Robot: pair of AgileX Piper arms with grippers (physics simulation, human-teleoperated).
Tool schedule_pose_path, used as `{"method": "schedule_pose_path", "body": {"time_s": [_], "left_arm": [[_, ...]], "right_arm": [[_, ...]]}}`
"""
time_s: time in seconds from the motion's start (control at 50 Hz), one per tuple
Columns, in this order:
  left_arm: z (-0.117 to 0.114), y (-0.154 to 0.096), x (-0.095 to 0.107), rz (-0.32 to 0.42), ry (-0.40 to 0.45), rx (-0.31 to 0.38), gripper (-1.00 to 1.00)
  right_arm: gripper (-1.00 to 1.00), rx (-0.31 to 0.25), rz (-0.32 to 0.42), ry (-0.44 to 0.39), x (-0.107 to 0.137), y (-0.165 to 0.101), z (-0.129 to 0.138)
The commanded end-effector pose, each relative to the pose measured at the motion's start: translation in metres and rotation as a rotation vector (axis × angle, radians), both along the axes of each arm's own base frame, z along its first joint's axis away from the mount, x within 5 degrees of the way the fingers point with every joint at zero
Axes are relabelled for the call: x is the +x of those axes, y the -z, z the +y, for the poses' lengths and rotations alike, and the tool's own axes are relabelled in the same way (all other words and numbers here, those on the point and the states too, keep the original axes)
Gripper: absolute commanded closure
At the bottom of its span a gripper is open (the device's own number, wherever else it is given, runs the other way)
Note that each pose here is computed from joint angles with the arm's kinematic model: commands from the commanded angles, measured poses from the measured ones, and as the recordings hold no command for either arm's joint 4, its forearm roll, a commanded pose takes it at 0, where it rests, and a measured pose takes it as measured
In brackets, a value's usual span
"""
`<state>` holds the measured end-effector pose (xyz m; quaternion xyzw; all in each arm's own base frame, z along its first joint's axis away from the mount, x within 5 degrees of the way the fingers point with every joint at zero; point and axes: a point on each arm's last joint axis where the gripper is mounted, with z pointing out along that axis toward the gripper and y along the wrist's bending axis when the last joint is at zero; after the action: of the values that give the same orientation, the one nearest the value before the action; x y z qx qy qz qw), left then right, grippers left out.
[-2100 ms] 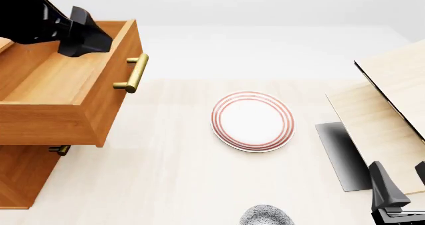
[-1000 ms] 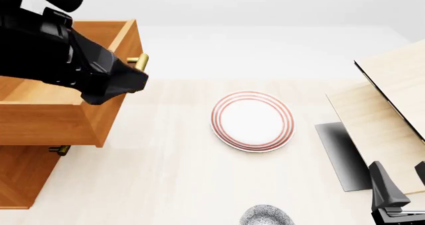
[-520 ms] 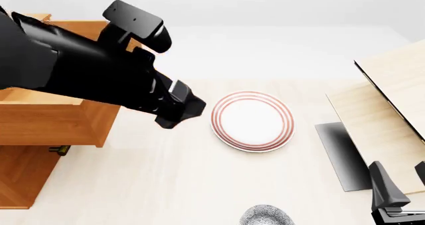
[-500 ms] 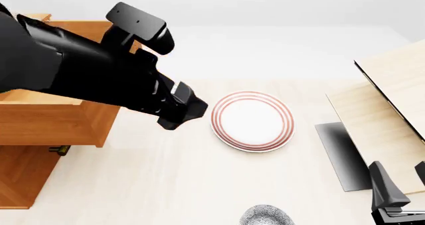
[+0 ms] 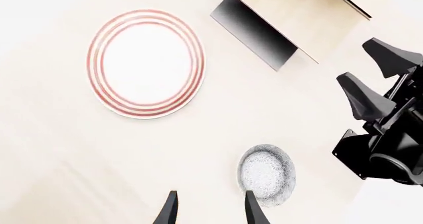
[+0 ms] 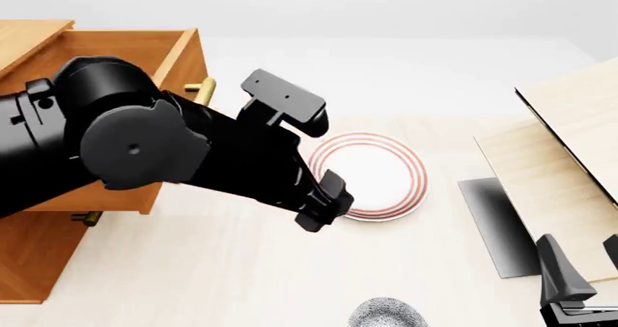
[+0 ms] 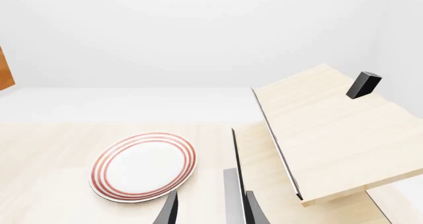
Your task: Open the top drawer of the cabinet and put the bowl in it.
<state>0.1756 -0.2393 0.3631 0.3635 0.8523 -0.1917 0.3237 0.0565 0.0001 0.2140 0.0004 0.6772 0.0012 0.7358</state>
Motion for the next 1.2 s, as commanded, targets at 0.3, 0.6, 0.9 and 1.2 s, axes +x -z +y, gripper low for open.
{"method": "schedule_pose_path", "body": {"time_s": [0.3, 0.6, 0.9, 1.2], "left_arm": [[-0.035, 0.040, -0.003, 0.070, 0.021, 0.020, -1.00], [-0.054, 0.061, -0.006, 0.108, 0.018, 0.015, -1.00], [-0.068, 0.085, -0.008, 0.150, 0.008, 0.030, -1.00], [-0.076, 0.103, -0.011, 0.182, -0.012, 0.029, -1.00]], "right_arm": [[-1.00, 0.000, -0.001, 0.000, 0.000, 0.000, 0.000], [-1.00, -0.001, -0.001, 0.000, 0.000, 0.000, 0.000], [-1.00, -0.001, -0.001, 0.001, 0.000, 0.000, 0.000], [-1.00, -0.001, -0.001, 0.000, 0.000, 0.000, 0.000]]}}
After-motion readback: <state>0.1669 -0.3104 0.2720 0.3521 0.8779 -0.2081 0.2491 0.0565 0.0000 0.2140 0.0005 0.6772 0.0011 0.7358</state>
